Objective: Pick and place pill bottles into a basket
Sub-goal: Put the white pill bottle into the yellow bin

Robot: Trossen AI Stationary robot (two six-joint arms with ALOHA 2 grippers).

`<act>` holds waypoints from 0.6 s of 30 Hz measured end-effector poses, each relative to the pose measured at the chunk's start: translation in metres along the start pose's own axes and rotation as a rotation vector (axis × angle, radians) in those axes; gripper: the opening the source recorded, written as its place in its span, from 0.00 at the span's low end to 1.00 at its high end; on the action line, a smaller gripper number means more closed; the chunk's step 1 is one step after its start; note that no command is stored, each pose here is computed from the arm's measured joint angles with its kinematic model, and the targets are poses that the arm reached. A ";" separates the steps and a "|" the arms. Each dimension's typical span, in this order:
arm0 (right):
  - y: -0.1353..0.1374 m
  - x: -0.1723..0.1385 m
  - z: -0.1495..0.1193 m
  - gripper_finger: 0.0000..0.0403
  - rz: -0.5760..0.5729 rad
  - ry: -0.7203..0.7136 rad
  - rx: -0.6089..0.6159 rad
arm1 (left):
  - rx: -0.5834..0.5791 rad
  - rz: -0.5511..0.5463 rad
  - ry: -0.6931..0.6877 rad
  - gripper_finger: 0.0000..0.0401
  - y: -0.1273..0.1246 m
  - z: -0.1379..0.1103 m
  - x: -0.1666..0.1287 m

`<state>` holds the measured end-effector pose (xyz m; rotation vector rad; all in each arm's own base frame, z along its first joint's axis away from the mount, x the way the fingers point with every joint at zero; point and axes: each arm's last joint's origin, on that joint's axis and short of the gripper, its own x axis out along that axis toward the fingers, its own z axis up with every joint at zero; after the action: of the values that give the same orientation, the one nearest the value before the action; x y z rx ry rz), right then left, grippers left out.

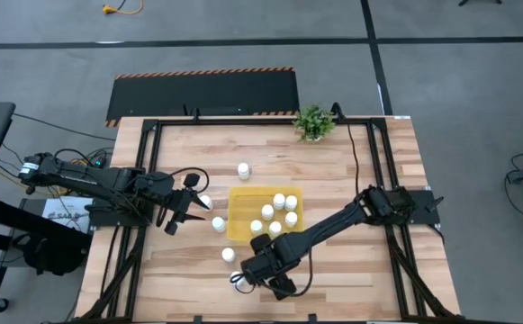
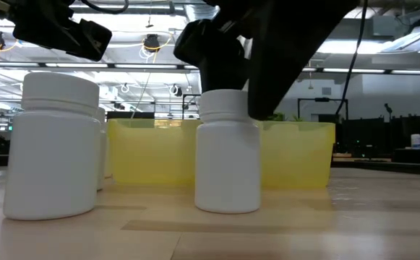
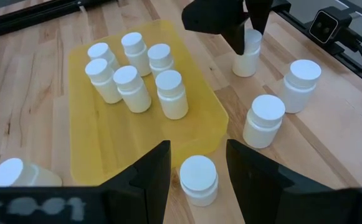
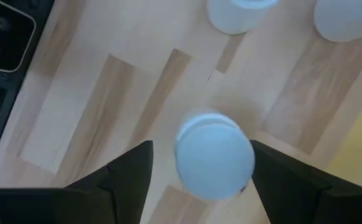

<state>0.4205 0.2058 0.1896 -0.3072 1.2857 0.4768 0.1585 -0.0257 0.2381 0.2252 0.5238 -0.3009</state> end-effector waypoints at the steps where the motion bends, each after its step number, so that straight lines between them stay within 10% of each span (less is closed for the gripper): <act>1: 0.000 0.000 0.000 0.62 0.000 0.002 0.000 | 0.000 0.000 0.000 0.36 0.000 0.000 0.000; 18: -0.005 0.000 0.000 0.61 -0.014 0.002 0.018 | 0.000 0.000 0.000 0.36 0.000 0.000 0.000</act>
<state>0.4226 0.2012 0.1896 -0.3019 1.2878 0.4530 0.1585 -0.0257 0.2381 0.2248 0.5238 -0.3008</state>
